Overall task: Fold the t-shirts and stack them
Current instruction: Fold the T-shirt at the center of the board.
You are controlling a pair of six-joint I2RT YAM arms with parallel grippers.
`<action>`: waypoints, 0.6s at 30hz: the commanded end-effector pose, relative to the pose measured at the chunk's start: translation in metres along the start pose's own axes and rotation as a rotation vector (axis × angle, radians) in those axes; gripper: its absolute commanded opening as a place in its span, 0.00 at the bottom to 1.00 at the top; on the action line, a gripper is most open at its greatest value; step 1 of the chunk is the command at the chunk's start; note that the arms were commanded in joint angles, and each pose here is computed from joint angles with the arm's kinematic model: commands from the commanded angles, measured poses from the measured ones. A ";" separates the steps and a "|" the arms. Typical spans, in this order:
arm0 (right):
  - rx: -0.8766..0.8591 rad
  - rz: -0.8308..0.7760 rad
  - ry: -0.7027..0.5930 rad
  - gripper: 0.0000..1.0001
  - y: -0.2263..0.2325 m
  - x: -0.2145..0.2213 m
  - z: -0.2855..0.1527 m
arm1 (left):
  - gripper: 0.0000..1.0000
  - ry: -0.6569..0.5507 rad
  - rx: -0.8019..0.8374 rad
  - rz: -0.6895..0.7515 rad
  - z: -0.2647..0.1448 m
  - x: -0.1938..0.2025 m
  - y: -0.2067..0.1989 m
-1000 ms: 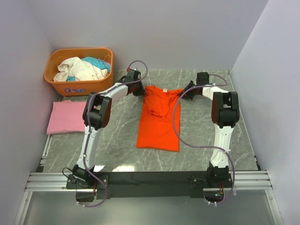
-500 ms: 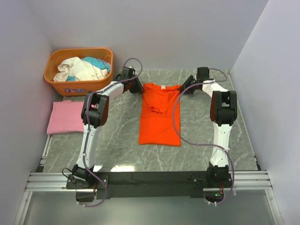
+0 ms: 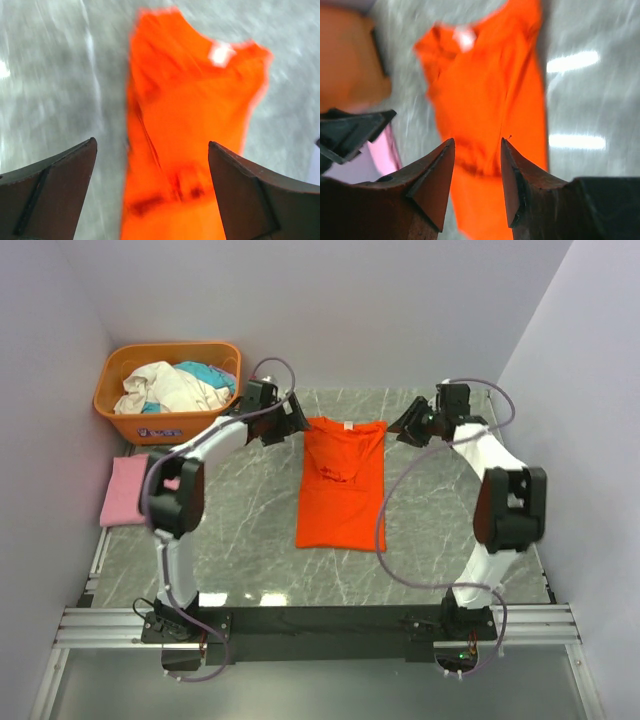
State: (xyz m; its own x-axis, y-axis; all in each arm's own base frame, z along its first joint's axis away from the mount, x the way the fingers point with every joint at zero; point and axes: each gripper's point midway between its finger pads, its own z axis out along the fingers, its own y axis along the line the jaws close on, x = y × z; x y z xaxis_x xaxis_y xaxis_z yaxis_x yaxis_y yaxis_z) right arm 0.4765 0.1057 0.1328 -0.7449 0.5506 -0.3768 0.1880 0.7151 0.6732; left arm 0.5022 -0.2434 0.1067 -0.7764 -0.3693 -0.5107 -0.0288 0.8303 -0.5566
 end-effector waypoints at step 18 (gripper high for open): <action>-0.112 -0.139 0.458 0.22 -0.054 0.259 -0.089 | 0.46 0.370 -0.013 0.005 -0.138 0.252 0.005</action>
State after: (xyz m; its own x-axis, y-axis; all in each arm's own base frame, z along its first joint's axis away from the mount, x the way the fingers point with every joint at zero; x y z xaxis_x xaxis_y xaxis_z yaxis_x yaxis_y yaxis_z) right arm 0.2171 0.1704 0.0620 -0.9643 0.2120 -0.1588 0.0377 0.7033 0.7099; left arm 0.2077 -0.2644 0.0504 -0.9670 -0.1494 -0.2065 -0.0304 0.8722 -0.4883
